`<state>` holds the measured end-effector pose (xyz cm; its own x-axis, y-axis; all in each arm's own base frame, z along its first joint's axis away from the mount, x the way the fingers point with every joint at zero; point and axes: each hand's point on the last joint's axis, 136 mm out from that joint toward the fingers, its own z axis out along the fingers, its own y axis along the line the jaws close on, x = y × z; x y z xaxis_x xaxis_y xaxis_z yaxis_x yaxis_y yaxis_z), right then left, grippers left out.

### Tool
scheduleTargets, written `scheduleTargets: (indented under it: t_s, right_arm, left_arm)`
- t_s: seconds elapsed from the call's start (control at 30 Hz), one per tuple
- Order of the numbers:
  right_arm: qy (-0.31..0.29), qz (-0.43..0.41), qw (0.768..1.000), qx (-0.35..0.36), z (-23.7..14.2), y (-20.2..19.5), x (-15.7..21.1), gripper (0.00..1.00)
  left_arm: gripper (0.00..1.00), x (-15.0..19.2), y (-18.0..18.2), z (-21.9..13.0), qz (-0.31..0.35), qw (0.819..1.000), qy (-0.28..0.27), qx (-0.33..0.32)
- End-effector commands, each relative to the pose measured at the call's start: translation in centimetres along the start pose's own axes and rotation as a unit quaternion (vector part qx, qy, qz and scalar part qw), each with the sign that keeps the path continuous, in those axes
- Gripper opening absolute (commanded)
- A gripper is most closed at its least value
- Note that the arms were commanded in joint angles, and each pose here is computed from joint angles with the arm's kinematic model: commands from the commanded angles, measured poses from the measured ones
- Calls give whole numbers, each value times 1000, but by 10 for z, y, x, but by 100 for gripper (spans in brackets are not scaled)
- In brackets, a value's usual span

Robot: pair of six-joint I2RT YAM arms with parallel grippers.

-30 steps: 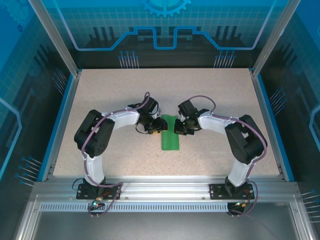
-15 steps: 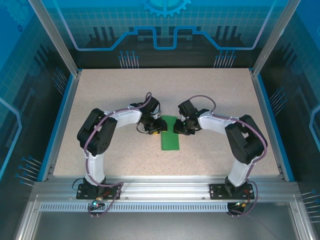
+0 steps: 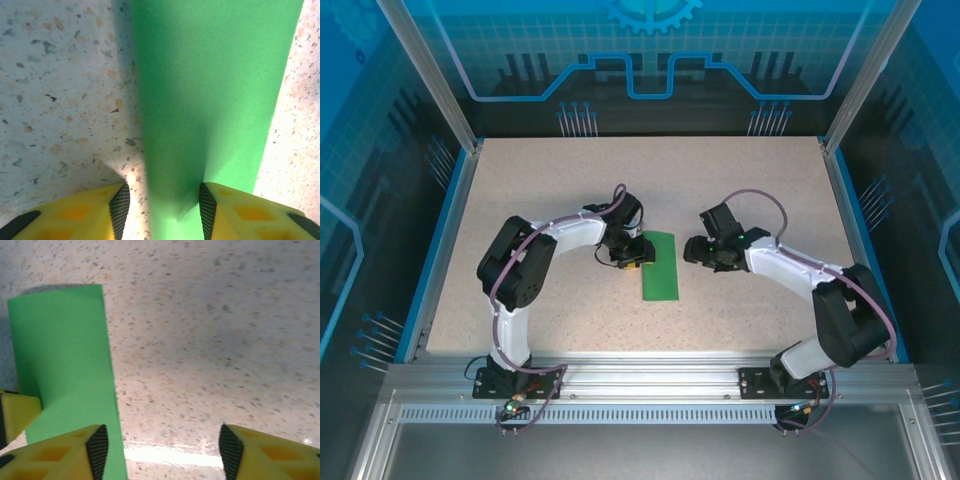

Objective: Fold a paper plane with a square sheet of paper (fold left side to right side)
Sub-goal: First fold in half a square sheet of paper at the center of the table.

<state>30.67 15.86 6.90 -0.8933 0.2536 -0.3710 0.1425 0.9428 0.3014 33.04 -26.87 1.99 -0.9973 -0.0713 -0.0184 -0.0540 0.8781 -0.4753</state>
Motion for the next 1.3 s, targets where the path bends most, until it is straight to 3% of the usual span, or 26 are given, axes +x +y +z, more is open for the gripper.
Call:
scheduleTargets:
  t_s: [0.0, 0.3, 1.27]
  right_arm:
    - [-24, 29, 999, 12, -9, -18, -4, 70]
    - [-44, 64, 996, -33, -21, -20, -7, 90]
    - [-33, 67, 997, -24, -20, -29, 0, 92]
  left_arm:
    - [46, 12, 16, 23, 9, 999, 27, -35]
    - [45, 14, 20, 25, 12, 998, 30, -45]
    - [47, 15, 19, 34, 16, 998, 38, -52]
